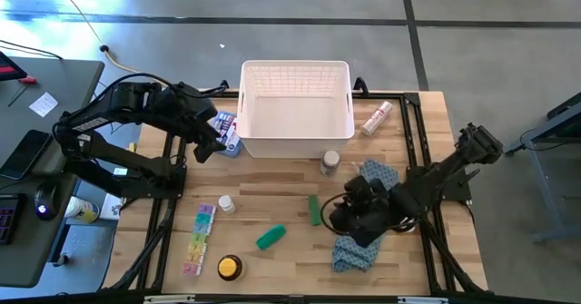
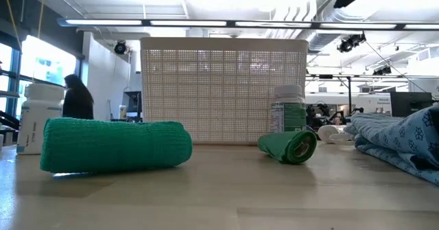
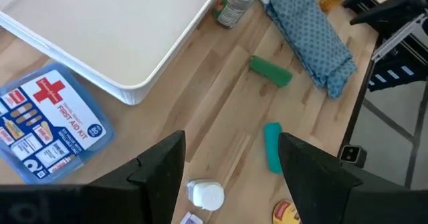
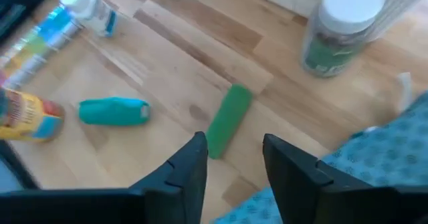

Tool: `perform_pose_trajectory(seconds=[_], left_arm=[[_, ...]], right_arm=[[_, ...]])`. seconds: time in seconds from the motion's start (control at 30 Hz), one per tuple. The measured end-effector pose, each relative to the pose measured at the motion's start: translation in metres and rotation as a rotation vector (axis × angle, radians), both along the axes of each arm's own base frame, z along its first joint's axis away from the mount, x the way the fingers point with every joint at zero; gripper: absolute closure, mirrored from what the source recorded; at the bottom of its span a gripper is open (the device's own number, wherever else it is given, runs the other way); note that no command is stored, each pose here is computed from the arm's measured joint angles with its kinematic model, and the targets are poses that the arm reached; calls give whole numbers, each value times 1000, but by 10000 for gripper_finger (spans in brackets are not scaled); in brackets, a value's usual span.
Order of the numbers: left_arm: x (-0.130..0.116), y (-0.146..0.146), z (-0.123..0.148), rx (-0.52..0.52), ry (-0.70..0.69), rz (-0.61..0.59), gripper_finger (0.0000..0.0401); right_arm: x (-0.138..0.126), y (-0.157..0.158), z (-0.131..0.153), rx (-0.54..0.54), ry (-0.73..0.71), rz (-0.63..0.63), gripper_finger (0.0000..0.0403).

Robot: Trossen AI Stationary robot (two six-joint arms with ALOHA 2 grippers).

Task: Pick & place medical supplies in basket/bin
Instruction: Put the green pill bottle into the white bin

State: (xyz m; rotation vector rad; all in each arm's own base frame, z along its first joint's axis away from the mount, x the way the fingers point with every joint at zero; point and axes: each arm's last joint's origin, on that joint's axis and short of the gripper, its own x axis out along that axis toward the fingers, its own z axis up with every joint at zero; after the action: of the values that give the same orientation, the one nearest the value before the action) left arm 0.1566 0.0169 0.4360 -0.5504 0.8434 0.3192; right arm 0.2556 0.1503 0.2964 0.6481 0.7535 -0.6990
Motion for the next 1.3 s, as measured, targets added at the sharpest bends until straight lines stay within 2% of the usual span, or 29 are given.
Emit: perform_pose_trajectory(seconds=[0.23, 0.37, 0.5, 0.7, 0.83, 1.03, 1.3], left_arm=[[5, 1, 0, 9, -15, 7, 130], [6, 1, 0, 9, -12, 6, 130], [8, 1, -1, 9, -11, 6, 130], [8, 1, 1, 5, -28, 13, 130], [8, 1, 1, 4, -27, 14, 130], [8, 1, 1, -7, -27, 27, 130], [7, 1, -1, -45, -13, 66, 130]], right_arm=[[6, -27, -13, -230, 98, 21, 289], [12, -45, -19, -258, 127, -30, 282], [16, -56, -32, -258, 126, -56, 242], [20, -67, -56, -278, 106, -85, 138], [21, -78, -72, -289, 91, -124, 85], [26, -93, -95, -293, 39, -137, 49], [23, -106, -109, -272, 66, -145, 36]])
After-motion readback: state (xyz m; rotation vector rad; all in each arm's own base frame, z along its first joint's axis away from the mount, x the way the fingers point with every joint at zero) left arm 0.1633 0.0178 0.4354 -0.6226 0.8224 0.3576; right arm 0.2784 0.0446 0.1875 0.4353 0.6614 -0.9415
